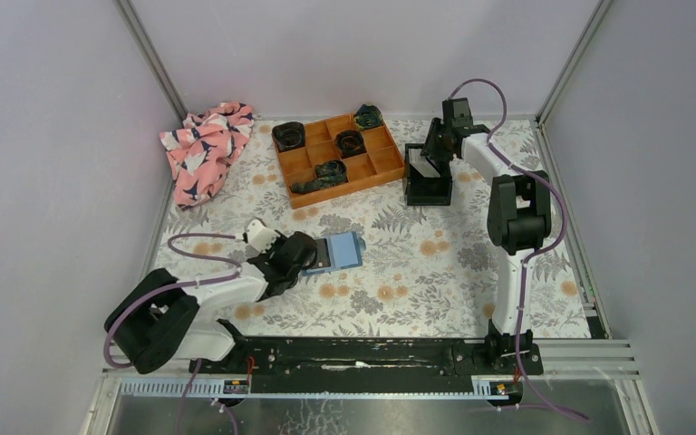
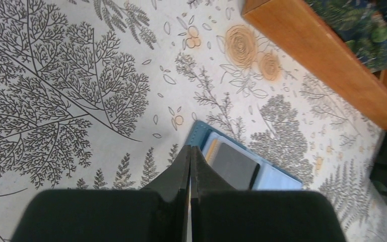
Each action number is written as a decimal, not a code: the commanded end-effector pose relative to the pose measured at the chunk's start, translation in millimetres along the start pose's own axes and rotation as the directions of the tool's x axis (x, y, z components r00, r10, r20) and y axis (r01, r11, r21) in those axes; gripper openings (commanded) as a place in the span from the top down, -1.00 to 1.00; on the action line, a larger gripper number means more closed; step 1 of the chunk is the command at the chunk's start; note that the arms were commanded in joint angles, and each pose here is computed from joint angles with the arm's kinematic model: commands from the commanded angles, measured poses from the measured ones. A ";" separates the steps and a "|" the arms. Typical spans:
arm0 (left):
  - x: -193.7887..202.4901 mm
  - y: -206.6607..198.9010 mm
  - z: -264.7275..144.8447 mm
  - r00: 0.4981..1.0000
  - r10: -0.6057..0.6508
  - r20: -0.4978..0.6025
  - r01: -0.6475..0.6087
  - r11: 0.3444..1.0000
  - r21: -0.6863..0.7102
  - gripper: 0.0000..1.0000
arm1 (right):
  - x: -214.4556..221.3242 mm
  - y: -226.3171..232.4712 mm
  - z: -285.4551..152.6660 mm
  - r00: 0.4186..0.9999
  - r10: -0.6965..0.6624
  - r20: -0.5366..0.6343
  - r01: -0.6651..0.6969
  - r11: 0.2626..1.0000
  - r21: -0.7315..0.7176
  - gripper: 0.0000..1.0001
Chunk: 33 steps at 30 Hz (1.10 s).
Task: Put the credit cards into the card holder
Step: Pick up the credit card from the storage box.
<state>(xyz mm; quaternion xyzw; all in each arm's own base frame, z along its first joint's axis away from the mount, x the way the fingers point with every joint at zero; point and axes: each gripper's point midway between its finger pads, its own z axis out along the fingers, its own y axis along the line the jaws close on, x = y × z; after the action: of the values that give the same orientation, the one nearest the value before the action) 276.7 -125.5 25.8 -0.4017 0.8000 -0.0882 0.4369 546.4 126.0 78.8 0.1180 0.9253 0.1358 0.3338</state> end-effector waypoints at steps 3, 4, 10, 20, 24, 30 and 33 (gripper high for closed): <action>-23.9 -8.2 -11.1 0.999 0.002 0.053 -0.002 1.000 0.009 1.00 | -14.4 30.2 -26.9 0.999 0.013 0.033 -0.009 0.995 -0.104 0.22; -24.8 -8.4 -12.0 0.999 0.000 0.053 -0.001 1.000 0.010 1.00 | -15.8 30.6 -29.0 0.999 0.014 0.037 -0.010 0.994 -0.106 0.22; -28.9 -11.4 -17.0 0.999 -0.009 0.052 0.008 1.000 0.026 1.00 | -15.8 35.0 -36.3 0.999 0.019 0.042 -0.014 0.993 -0.119 0.26; -32.1 -11.6 -22.1 0.999 -0.022 0.048 0.020 0.999 0.041 1.00 | -17.4 38.9 -46.9 0.998 0.018 0.056 -0.011 0.993 -0.122 0.43; -33.8 -11.8 -24.4 0.999 -0.028 0.047 0.025 0.999 0.046 1.00 | -18.4 35.1 -53.7 0.997 -0.007 0.077 0.013 0.996 -0.085 0.63; -38.2 -15.3 -30.7 0.998 -0.035 0.043 0.032 0.997 0.068 1.00 | -29.1 23.5 -75.1 0.985 -0.089 0.145 0.082 0.995 0.050 0.97; -40.4 -18.9 -35.3 0.999 -0.037 0.035 0.034 0.995 0.091 1.00 | -31.7 19.4 -89.2 0.979 -0.114 0.168 0.098 0.990 0.100 1.00</action>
<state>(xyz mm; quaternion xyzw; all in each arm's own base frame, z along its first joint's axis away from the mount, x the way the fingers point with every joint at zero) 271.4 -120.8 70.3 -0.4049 0.7823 -0.1271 0.4559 527.6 116.6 127.3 0.1100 0.9150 0.0921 0.3770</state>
